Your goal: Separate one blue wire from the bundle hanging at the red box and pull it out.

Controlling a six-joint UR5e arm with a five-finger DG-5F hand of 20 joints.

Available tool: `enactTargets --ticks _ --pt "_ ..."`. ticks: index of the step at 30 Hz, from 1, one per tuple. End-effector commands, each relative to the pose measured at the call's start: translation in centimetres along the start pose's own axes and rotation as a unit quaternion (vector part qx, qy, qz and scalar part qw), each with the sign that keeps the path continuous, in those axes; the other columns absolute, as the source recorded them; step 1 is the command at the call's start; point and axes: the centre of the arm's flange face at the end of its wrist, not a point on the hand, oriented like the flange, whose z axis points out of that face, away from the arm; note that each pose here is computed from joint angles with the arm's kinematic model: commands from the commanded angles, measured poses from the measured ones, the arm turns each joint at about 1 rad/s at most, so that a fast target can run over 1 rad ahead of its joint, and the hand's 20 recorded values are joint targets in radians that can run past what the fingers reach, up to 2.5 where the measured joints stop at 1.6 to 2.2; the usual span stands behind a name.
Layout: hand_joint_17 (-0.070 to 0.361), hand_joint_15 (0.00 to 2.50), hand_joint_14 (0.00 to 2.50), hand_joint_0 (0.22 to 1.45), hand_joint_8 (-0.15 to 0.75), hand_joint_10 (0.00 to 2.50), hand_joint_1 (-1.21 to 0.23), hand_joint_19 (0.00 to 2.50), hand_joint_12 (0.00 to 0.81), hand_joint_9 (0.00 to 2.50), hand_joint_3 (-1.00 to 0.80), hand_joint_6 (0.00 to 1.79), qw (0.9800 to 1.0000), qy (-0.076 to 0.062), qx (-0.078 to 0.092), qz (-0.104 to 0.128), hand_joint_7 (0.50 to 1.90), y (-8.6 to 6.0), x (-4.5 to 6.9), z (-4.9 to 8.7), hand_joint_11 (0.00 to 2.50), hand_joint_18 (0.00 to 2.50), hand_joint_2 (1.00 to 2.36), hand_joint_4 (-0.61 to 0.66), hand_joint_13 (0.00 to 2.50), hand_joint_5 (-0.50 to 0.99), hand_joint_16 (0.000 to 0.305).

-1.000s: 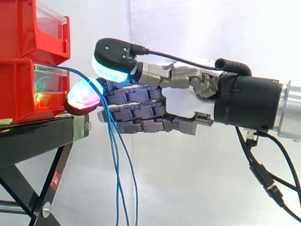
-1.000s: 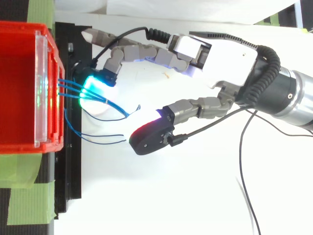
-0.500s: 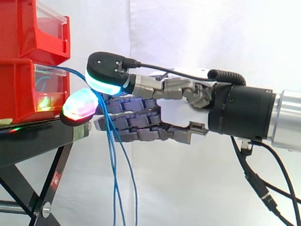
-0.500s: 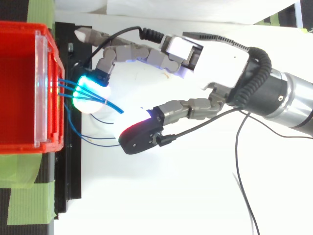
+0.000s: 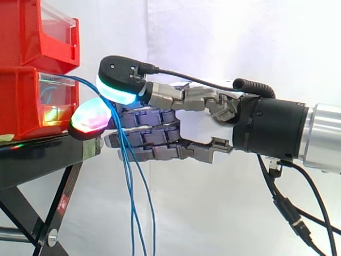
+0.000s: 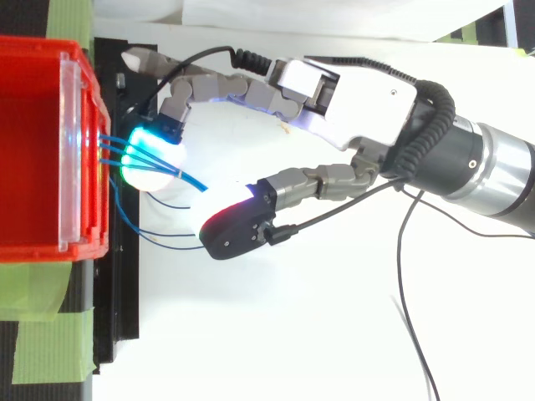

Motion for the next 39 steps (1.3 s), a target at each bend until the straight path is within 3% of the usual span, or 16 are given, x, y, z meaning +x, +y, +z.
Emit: enactTargets --ticks 1,8,19,39 --pt "0.139 0.05 0.00 0.59 0.171 0.00 -0.64 0.13 0.319 0.05 -0.49 0.50 0.9999 -0.001 -0.002 0.013 1.07 0.24 -0.18 0.32 0.00 0.12 1.00 0.31 0.08 -0.20 0.062" --pt "0.138 0.05 0.00 0.60 0.170 0.00 -0.63 0.14 0.317 0.06 -0.47 0.50 0.9998 0.001 0.005 0.017 1.11 0.30 -0.25 0.43 0.00 0.13 1.00 0.31 0.09 -0.19 0.061" --pt "0.137 0.05 0.00 0.61 0.172 0.00 -0.63 0.14 0.315 0.08 -0.40 0.50 0.9998 0.001 0.006 0.017 1.34 0.45 -0.27 0.58 0.00 0.14 1.01 0.28 0.10 -0.17 0.061" --pt "0.136 0.05 0.00 0.60 0.175 0.00 -0.61 0.15 0.317 0.08 -0.41 0.51 0.9998 0.000 0.007 0.017 1.33 0.47 -0.53 0.73 0.00 0.14 1.01 0.29 0.10 -0.17 0.061"
